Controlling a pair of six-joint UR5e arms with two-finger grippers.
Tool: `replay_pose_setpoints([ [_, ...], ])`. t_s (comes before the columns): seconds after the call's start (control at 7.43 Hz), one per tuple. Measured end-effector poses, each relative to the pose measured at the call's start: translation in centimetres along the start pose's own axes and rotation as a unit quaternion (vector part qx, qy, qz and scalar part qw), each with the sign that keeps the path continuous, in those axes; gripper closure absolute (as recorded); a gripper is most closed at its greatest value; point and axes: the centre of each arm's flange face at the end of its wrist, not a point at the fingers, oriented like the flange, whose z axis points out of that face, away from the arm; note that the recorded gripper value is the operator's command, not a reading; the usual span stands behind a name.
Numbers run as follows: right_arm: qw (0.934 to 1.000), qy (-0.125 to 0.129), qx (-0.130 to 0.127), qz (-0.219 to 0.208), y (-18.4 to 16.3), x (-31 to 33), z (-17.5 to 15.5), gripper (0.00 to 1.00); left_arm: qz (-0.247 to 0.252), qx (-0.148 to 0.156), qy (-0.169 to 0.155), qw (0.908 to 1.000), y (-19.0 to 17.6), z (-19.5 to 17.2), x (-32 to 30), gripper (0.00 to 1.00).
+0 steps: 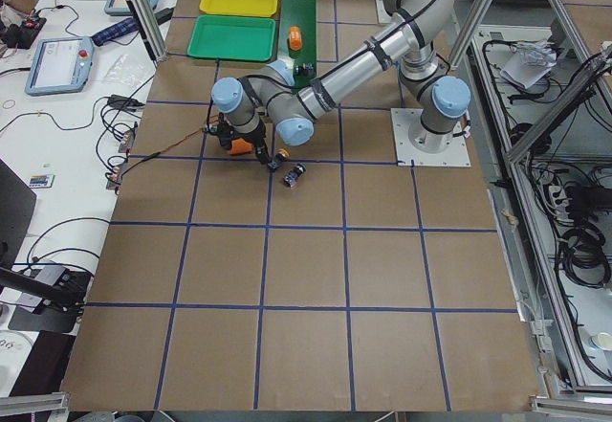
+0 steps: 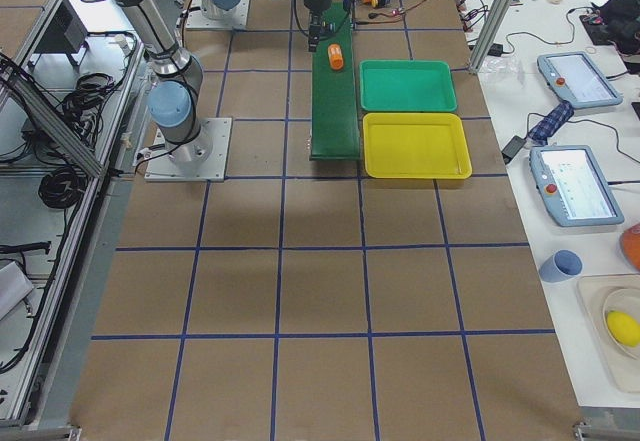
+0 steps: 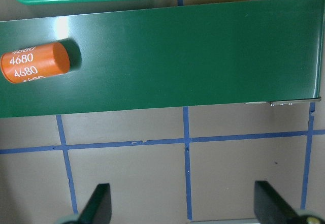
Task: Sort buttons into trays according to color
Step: 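Grasp a yellow-capped button with the left gripper while right approaches belt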
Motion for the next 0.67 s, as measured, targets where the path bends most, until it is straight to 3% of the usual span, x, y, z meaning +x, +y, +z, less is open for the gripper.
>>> replay_pose_setpoints([
  [0.27,1.0,-0.002,0.003,0.0,0.0,0.0,0.0,0.0,-0.076,-0.023,0.011,0.9968,0.3,2.0,-1.8,0.06],
  [0.54,1.0,-0.003,0.004,0.0,0.0,-0.2,0.1,0.0,-0.137,-0.019,0.011,0.9904,-0.2,2.7,-1.1,0.06],
  [0.67,1.0,-0.004,0.004,0.0,0.1,-0.3,0.1,0.0,-0.152,-0.014,0.008,0.9882,-0.3,3.0,-0.1,0.11],
])
